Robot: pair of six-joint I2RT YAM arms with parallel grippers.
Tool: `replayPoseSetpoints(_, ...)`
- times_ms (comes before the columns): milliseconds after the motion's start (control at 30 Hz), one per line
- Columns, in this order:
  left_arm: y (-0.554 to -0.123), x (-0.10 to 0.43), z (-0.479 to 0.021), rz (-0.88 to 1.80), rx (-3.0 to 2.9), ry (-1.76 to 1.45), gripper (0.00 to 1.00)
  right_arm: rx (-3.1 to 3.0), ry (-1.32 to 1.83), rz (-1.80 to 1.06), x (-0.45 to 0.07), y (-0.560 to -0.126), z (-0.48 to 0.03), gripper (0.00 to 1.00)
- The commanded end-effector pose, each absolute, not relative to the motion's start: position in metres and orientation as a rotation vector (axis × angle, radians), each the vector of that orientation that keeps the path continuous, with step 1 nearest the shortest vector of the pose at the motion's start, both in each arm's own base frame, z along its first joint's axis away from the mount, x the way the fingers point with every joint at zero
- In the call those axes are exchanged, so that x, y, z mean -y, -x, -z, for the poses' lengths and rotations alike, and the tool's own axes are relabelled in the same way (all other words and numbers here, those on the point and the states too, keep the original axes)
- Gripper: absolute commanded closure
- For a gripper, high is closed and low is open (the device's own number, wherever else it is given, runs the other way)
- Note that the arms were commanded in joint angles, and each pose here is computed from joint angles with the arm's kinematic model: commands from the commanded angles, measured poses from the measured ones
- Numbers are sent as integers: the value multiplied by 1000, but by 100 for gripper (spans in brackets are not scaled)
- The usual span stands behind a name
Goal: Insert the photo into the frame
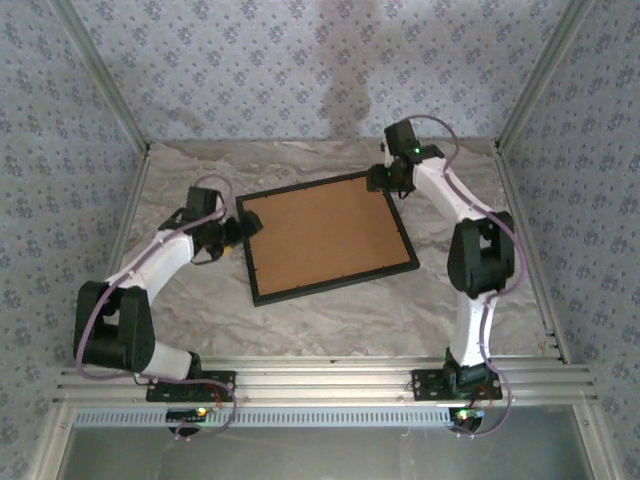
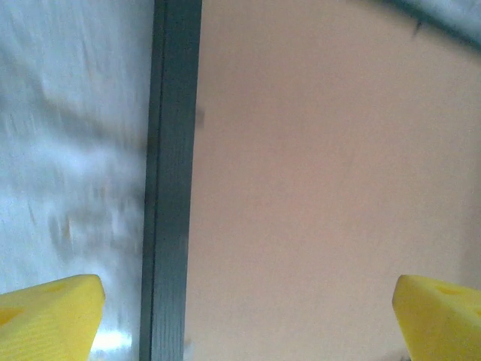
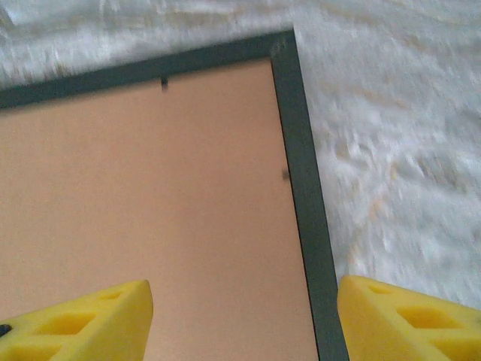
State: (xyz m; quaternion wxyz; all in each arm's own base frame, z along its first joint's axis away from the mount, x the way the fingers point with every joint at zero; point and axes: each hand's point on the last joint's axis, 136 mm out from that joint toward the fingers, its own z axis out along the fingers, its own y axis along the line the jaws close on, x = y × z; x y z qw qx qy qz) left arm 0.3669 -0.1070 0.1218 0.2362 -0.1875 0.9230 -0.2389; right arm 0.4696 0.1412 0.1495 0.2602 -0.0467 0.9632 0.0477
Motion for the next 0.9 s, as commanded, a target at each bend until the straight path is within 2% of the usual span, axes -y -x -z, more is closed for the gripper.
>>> replayPoseSetpoints(0, -424, 95, -145, 597, -2418, 403, 2, -2650, 113, 65, -132, -417, -146, 33)
replayPoseSetpoints(167, -492, 93, -153, 585, -2391, 286, 2, -2710, 28, 74, -137, -342, -129, 31)
replayPoseSetpoints(300, -534, 91, -142, 555, -2415, 211, 2, -2807, -27, 33, -150, -293, -100, 8)
replayPoseSetpoints(400, -555, 93, -121, 563, -2458, 181, 2, -2852, -81, -20, -165, -272, -79, 4)
replayPoseSetpoints(633, -571, 106, -83, 641, -2533, 160, 2, -2810, -286, -342, -202, -271, -54, 3)
replayPoseSetpoints(867, -541, 126, -77, 756, -2566, 158, 2, -2723, -381, -447, -208, -297, -51, 3)
